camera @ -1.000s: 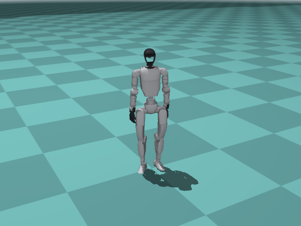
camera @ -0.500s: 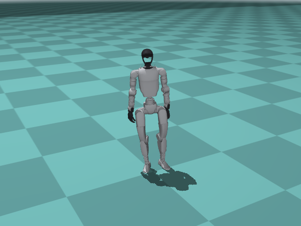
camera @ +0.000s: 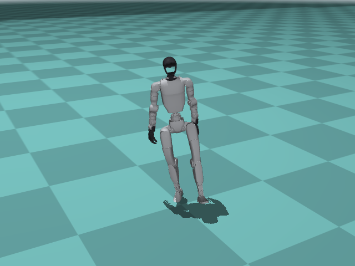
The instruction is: Upper body actions
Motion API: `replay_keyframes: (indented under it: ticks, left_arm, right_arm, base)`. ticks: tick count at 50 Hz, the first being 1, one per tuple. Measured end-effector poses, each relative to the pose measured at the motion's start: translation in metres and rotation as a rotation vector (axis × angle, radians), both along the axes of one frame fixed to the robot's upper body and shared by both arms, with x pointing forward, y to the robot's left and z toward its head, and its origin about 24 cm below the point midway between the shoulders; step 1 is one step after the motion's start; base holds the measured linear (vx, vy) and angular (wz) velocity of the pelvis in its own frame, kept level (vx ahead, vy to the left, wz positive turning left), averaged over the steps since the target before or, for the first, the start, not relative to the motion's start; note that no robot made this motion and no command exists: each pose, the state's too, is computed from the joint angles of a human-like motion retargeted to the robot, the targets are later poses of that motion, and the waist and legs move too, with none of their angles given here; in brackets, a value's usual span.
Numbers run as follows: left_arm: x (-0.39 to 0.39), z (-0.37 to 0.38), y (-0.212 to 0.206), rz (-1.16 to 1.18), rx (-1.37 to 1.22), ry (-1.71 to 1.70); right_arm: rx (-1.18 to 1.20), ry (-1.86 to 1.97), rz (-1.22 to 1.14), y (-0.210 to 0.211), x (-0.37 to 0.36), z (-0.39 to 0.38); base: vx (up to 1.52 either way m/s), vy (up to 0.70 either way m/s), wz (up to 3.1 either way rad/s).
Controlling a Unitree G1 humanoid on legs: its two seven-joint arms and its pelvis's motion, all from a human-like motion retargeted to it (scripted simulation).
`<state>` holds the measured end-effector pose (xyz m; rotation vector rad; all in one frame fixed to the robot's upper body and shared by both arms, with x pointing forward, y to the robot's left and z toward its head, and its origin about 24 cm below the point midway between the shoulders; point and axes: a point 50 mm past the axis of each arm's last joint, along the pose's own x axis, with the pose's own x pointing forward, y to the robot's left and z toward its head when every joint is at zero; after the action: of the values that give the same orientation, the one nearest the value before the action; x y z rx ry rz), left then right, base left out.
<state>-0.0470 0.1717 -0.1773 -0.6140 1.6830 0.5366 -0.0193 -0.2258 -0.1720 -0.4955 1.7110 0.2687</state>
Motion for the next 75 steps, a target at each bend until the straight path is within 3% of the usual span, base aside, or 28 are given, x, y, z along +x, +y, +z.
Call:
replay_keyframes:
  ticks: [55, 75]
  left_arm:
    - [0.012, -0.002, 0.005, -0.042, 0.048, -0.026]
    - [-0.014, 0.003, 0.007, 0.061, 0.04, 0.028]
  right_arm:
    - [0.048, -0.001, 0.013, 0.017, 0.001, -0.003]
    - [0.132, -0.067, 0.093, 0.034, 0.022, -0.007]
  base:
    - [0.07, 0.0, 0.19]
    - [0.28, 0.03, -0.31]
